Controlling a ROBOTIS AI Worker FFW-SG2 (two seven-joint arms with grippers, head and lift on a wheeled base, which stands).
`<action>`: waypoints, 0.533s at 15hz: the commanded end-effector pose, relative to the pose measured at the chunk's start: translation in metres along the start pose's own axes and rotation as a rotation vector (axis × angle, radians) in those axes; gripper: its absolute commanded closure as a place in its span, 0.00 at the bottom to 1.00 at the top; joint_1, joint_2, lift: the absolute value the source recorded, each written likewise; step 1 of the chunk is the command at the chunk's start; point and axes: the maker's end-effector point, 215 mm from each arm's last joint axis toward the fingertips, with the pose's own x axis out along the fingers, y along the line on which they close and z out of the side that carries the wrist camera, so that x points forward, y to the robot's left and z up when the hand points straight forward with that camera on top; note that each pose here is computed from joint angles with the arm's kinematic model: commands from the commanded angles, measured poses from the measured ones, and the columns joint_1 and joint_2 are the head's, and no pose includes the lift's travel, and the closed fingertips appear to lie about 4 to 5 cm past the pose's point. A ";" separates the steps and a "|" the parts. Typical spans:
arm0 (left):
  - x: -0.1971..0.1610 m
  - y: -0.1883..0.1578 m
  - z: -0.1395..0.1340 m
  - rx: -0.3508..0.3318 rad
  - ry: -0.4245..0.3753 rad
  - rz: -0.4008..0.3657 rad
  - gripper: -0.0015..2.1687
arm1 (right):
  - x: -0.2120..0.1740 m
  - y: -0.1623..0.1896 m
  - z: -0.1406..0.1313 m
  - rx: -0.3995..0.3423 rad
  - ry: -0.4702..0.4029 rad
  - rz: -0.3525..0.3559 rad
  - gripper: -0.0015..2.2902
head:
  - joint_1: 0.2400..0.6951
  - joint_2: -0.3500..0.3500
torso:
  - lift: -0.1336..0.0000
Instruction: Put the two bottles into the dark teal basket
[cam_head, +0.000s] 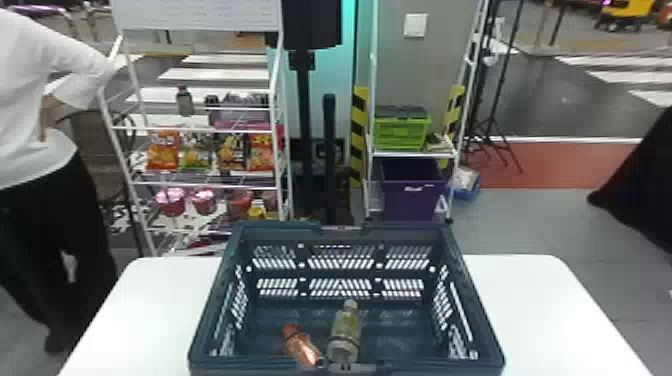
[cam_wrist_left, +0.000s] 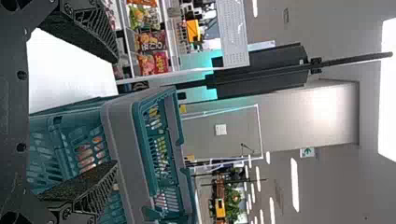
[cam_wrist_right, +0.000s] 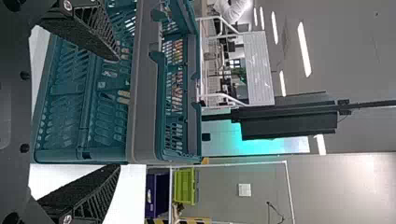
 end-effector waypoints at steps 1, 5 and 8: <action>-0.002 -0.006 -0.009 -0.015 0.006 0.001 0.06 | -0.002 0.001 -0.001 -0.002 0.004 0.005 0.03 | 0.57 0.50 | 1.00; -0.004 -0.006 -0.012 -0.020 0.009 0.008 0.06 | -0.005 0.004 -0.003 0.002 0.010 0.015 0.03 | 0.57 0.50 | 1.00; -0.003 -0.014 -0.016 -0.041 0.013 0.003 0.06 | -0.006 0.003 -0.003 0.002 0.009 0.013 0.03 | 0.57 0.50 | 1.00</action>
